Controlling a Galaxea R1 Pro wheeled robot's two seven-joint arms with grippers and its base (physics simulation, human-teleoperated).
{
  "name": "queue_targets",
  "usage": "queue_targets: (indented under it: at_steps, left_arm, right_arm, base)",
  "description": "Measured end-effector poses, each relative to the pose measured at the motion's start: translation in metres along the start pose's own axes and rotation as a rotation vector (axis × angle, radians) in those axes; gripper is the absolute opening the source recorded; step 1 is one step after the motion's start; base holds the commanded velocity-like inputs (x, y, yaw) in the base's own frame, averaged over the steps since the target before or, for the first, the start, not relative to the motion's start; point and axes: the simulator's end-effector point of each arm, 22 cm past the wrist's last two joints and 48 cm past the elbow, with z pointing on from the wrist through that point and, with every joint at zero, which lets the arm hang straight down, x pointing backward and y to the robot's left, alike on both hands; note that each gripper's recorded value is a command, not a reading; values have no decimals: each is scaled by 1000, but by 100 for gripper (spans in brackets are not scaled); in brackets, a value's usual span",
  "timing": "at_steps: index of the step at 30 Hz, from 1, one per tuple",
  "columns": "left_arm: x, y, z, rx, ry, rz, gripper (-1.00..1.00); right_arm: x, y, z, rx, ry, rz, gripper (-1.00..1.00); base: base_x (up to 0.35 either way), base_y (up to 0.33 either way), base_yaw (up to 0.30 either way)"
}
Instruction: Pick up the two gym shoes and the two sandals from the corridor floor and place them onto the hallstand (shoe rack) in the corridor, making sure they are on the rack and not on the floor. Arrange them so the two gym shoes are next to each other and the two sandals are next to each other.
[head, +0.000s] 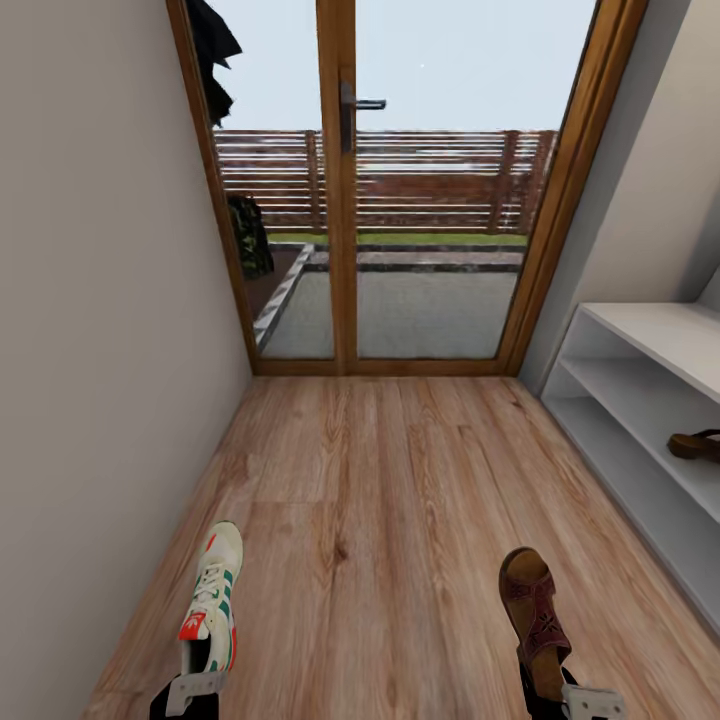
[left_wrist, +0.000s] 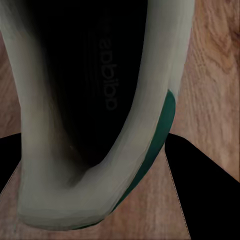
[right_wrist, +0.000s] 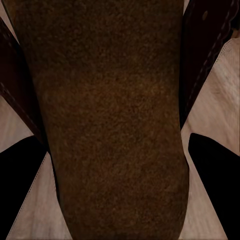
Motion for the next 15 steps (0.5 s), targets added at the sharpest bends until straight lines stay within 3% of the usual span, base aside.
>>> queue_targets:
  at_steps: [4,15]
  left_arm:
    - [0,0,0,0,-1,0,-100]
    - [0,0,0,0,-1,0,-100]
  right_arm:
    - [0,0,0,0,0,0,-100]
    - [0,0,0,1,0,0,-100]
  base:
    - [340,0,-100]
    - [340,8,-273]
